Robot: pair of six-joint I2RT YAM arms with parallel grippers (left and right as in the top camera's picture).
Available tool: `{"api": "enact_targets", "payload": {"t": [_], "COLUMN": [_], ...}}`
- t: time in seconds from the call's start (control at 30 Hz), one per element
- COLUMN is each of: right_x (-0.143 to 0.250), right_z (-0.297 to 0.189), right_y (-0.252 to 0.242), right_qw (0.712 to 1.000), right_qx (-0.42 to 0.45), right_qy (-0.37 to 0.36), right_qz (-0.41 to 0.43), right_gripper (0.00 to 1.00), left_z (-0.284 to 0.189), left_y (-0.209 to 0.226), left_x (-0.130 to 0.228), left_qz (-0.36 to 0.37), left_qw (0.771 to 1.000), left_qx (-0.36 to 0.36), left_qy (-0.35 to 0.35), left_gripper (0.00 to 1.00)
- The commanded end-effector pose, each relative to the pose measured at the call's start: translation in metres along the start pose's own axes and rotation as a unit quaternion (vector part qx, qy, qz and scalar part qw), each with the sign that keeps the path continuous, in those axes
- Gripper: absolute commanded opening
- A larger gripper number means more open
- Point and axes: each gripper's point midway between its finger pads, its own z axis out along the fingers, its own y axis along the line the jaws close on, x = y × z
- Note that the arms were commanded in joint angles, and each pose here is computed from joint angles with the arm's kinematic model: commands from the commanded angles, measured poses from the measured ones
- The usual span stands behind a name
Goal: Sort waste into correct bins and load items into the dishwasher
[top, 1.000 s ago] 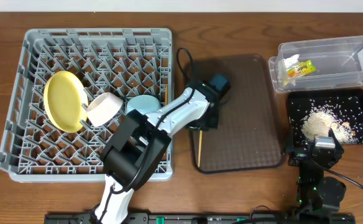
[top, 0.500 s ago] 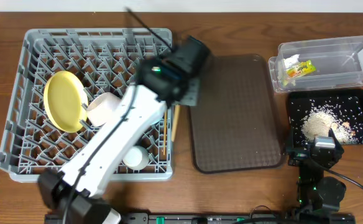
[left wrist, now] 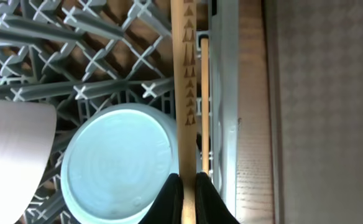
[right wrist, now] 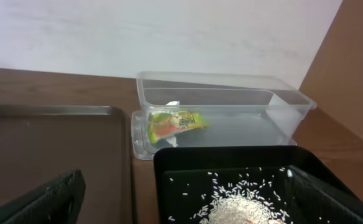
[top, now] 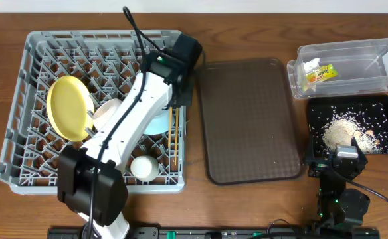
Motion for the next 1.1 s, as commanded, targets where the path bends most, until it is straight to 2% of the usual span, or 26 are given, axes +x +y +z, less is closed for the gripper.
{"api": "enact_targets", "payload": {"t": [0.0,0.27,0.47,0.67,0.7,0.73,0.77,0.8,0.9,1.07], "right_x": [0.001,0.001,0.001,0.001,0.001,0.001,0.001,0.001,0.001,0.001], "right_z": [0.000,0.000,0.000,0.000,0.000,0.000,0.000,0.000,0.000,0.000], "right_y": [-0.003,-0.003,-0.003,-0.003,-0.003,-0.003,-0.003,-0.003,-0.003,-0.003], "right_qw": [1.000,1.000,1.000,1.000,1.000,1.000,1.000,1.000,1.000,1.000], "right_qx": [0.006,0.006,0.006,0.006,0.006,0.006,0.006,0.006,0.006,0.006], "right_qy": [-0.001,-0.001,-0.001,-0.001,-0.001,-0.001,-0.001,-0.001,-0.001,-0.001], "right_qz": [0.006,0.006,0.006,0.006,0.006,0.006,0.006,0.006,0.006,0.006], "right_gripper": [0.99,0.99,0.99,0.99,0.99,0.99,0.99,0.99,0.99,0.99], "left_z": [-0.005,0.000,0.028,0.019,0.016,0.012,0.009,0.005,-0.017,-0.089], "left_y": [-0.007,-0.008,-0.006,-0.007,-0.007,-0.008,-0.010,-0.011,-0.008,0.010], "left_x": [0.001,0.001,0.011,0.006,0.005,0.005,0.005,0.006,0.007,0.016], "left_qz": [0.004,-0.006,-0.016,-0.017,-0.018,-0.019,-0.019,-0.019,-0.020,-0.019], "left_qw": [1.000,1.000,0.999,0.999,0.999,0.999,0.999,0.999,0.998,0.997], "left_qx": [0.026,0.029,0.016,0.022,0.025,0.032,0.038,0.045,0.052,0.070], "left_qy": [0.002,0.006,0.030,0.018,0.014,0.012,0.011,0.012,0.008,-0.038], "left_gripper": [0.06,0.07,0.06,0.11,0.13,0.24,0.42,0.49,0.48,0.46]}}
